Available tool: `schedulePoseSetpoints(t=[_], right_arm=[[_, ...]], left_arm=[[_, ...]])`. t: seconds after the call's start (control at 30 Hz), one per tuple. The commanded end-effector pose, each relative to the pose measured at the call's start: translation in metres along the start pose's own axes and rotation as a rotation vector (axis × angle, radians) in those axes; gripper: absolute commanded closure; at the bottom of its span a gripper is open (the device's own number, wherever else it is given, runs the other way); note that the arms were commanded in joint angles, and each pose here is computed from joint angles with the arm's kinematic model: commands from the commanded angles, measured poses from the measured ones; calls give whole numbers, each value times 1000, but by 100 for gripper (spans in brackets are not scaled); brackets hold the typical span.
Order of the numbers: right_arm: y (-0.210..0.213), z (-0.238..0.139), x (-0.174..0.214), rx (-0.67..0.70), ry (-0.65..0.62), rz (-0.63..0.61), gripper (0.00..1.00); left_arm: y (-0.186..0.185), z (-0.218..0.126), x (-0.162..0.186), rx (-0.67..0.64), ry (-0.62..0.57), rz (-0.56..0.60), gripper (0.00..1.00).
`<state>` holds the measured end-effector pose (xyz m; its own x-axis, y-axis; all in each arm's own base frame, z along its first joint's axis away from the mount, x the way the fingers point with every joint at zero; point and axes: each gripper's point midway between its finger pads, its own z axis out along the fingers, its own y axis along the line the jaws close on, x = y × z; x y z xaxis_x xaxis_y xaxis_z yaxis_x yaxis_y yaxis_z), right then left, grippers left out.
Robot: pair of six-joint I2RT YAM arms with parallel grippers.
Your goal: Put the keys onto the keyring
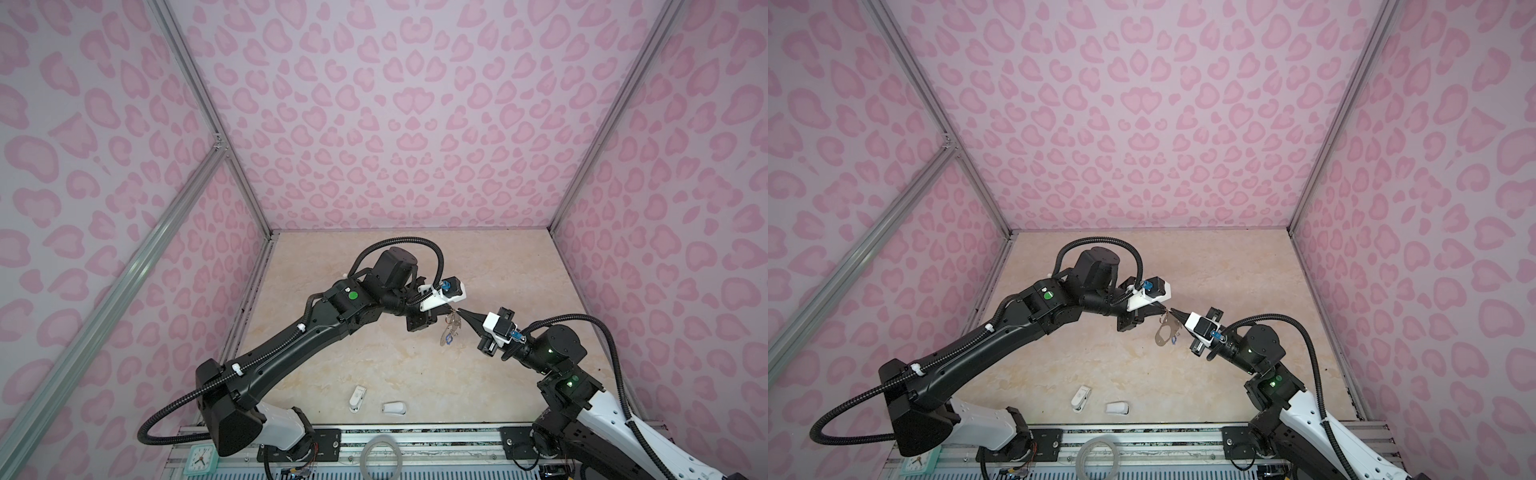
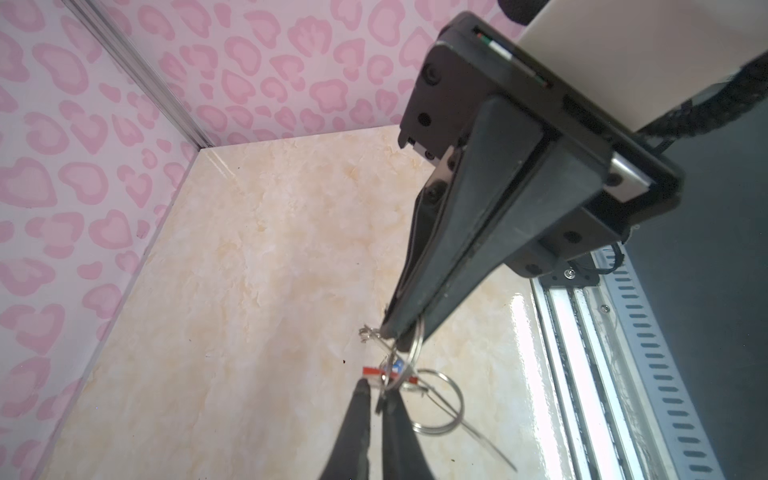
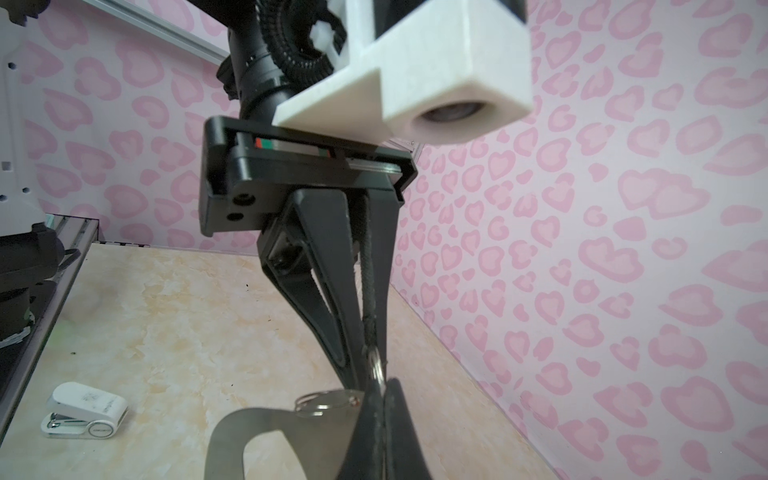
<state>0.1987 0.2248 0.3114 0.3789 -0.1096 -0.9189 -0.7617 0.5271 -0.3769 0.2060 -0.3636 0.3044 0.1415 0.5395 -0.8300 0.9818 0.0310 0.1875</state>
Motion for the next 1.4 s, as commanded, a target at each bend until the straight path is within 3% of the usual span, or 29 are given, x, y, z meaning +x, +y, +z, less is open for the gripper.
schedulePoseSetpoints(t=[0.0, 0.73, 1.03, 1.37], right_arm=[[0, 0, -7, -2, -33, -9, 100], [-7, -5, -15, 53, -90, -34, 100], [-8, -7, -14, 58, -93, -22, 100], [-12, -8, -17, 68, -101, -7, 100]], left_arm=[[-4, -2, -5, 26, -15, 20, 95], [-17, 7, 3, 180, 49, 4, 95], [-9, 7, 2, 136, 38, 12, 74], [-2, 9, -1, 39, -77, 8, 67]])
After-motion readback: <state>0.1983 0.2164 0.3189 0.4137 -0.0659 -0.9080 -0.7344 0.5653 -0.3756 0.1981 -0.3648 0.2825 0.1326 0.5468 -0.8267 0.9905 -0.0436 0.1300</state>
